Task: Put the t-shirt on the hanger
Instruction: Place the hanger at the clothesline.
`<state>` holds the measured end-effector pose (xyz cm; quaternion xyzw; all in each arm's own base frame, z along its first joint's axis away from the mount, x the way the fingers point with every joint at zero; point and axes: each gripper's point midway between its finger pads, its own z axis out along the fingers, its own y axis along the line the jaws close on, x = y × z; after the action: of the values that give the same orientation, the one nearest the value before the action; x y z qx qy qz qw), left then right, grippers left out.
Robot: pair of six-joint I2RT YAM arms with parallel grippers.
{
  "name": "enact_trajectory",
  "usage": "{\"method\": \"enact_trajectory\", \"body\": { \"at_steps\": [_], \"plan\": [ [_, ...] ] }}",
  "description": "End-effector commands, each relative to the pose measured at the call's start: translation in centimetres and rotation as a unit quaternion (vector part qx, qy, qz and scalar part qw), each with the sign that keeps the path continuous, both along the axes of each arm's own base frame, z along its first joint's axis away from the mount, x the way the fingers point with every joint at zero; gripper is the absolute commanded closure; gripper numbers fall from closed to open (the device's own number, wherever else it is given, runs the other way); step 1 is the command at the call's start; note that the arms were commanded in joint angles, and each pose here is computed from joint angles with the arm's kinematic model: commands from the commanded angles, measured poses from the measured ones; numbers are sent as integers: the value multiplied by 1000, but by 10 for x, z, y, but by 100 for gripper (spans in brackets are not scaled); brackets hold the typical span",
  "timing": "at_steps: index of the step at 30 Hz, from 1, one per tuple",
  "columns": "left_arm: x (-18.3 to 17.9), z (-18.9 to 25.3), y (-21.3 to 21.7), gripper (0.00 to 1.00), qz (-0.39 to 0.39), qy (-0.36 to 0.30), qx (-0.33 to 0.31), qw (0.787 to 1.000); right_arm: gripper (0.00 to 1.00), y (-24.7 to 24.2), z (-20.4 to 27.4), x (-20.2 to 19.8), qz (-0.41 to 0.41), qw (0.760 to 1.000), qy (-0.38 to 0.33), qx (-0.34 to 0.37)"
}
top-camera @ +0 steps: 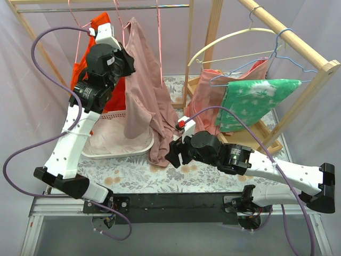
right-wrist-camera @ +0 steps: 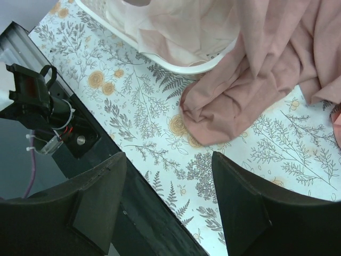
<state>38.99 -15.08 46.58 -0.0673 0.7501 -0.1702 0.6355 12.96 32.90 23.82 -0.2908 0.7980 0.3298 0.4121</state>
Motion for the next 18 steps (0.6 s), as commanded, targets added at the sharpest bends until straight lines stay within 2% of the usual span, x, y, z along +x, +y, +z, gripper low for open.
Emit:
{"method": "enact_trajectory", "body": {
  "at_steps": [1, 7, 18],
  "plan": [
    [8, 52, 8, 100, -14, -78, -25, 997, 28, -6, 10, 0, -11, 1000, -1, 19],
    [18, 58, 12, 100, -19, -87, -33, 995, 28, -16, 11, 1, -20, 1000, -6, 13],
    [7, 70, 19, 100, -14, -107, -38, 993, 28, -15, 11, 1, -22, 1000, -4, 11]
  ]
}}
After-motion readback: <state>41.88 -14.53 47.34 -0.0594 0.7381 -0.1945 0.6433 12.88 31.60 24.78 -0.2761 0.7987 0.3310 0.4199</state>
